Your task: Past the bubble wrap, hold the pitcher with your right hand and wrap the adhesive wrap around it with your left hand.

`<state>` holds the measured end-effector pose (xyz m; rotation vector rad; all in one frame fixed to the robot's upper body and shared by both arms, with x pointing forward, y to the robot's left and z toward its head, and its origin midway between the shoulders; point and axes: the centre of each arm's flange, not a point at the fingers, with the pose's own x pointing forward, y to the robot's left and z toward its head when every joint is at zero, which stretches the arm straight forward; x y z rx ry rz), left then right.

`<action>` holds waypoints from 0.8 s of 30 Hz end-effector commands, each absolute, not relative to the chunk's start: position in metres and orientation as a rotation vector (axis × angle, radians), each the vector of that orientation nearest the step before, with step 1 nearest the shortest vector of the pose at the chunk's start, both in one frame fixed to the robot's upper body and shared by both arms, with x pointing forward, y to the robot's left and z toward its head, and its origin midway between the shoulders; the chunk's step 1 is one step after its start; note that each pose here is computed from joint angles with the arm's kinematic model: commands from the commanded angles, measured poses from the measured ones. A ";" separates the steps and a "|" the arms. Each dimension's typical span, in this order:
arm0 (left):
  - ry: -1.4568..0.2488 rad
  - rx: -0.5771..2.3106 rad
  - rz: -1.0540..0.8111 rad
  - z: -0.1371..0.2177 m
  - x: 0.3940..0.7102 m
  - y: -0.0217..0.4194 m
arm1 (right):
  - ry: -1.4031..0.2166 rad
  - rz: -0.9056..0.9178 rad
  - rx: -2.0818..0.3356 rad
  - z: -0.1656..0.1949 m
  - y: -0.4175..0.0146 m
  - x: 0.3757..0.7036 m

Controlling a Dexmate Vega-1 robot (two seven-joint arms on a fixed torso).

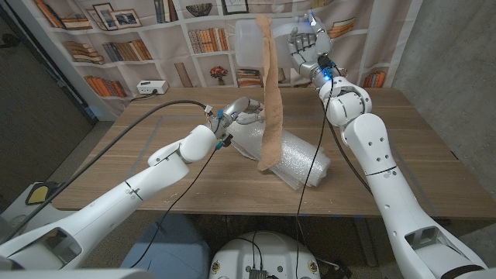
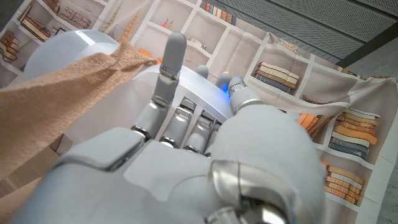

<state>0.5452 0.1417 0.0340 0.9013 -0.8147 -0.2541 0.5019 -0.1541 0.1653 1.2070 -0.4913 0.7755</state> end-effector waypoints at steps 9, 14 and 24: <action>-0.817 0.894 -0.262 0.032 0.533 0.148 | -0.492 0.738 1.167 0.160 -0.175 0.512; -0.823 0.909 -0.249 0.034 0.530 0.152 | -0.497 0.718 1.179 0.157 -0.179 0.514; -0.868 0.926 -0.219 0.045 0.513 0.161 | -0.496 0.715 1.184 0.155 -0.182 0.517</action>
